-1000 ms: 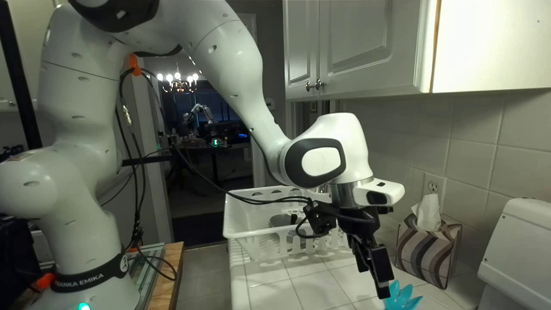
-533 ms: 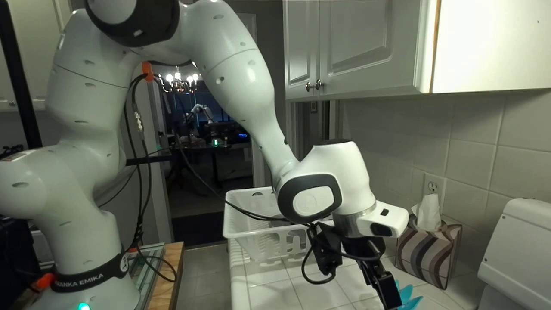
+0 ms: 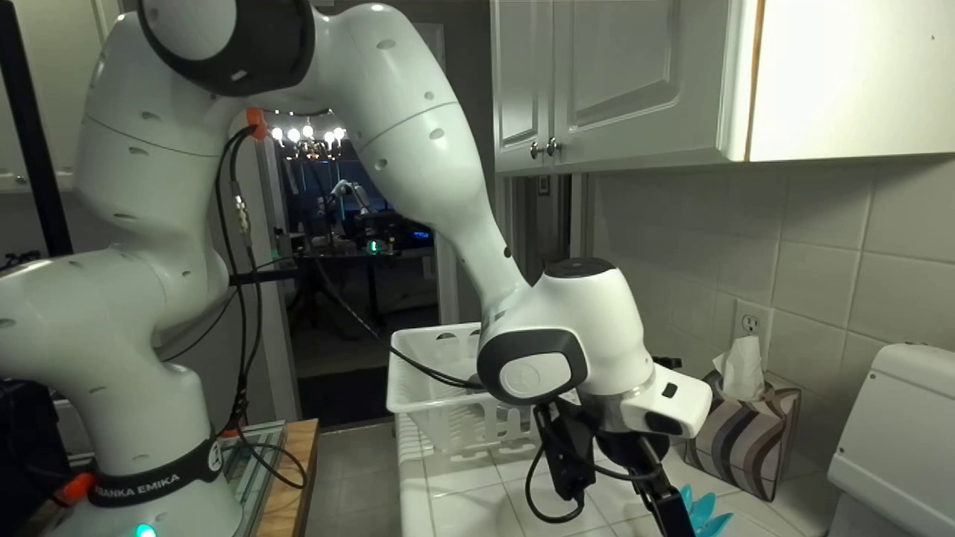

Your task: Put the blue object in the white mug

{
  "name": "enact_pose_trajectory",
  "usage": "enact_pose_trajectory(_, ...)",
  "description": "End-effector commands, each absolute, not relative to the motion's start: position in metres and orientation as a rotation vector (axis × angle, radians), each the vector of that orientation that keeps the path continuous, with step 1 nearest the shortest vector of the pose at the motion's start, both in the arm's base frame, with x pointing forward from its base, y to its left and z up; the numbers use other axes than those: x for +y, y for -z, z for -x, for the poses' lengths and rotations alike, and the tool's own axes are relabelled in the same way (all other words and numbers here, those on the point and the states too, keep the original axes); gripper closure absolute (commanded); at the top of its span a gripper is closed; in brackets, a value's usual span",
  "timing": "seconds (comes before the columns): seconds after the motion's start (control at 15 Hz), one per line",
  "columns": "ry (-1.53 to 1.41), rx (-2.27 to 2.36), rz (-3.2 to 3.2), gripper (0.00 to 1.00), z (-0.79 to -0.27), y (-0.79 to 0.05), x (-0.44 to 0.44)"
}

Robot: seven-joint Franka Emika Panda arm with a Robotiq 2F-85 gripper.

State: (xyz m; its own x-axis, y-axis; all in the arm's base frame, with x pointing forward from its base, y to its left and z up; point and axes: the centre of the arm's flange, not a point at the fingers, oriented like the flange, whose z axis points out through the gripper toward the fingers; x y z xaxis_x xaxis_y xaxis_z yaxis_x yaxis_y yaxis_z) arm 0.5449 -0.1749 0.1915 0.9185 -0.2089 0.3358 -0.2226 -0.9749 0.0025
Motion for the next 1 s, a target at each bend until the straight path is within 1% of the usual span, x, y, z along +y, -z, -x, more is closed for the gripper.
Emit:
enact_pose_trajectory(0.0, -0.541, -0.321, -3.048, 0.0, -0.5471, -0.1819, -0.1858)
enact_pose_trajectory(0.33, -0.519, -0.322, -3.06, 0.0, -0.5497, -0.175, -0.1854)
enact_pose_trajectory(0.4, -0.521, -0.32, -3.061, 0.25, -0.5511, -0.1745, -0.1844)
enact_pose_trajectory(0.47, -0.523, -0.315, -3.063, 0.28, -0.5526, -0.1746, -0.1837)
enact_pose_trajectory(0.53, -0.523, -0.312, -3.063, 0.34, -0.5535, -0.1742, -0.1828)
enact_pose_trajectory(0.6, -0.523, -0.309, -3.063, 0.43, -0.5545, -0.1743, -0.1825)
enact_pose_trajectory(0.93, -0.504, -0.294, -3.073, 0.78, -0.556, -0.1792, -0.1811)
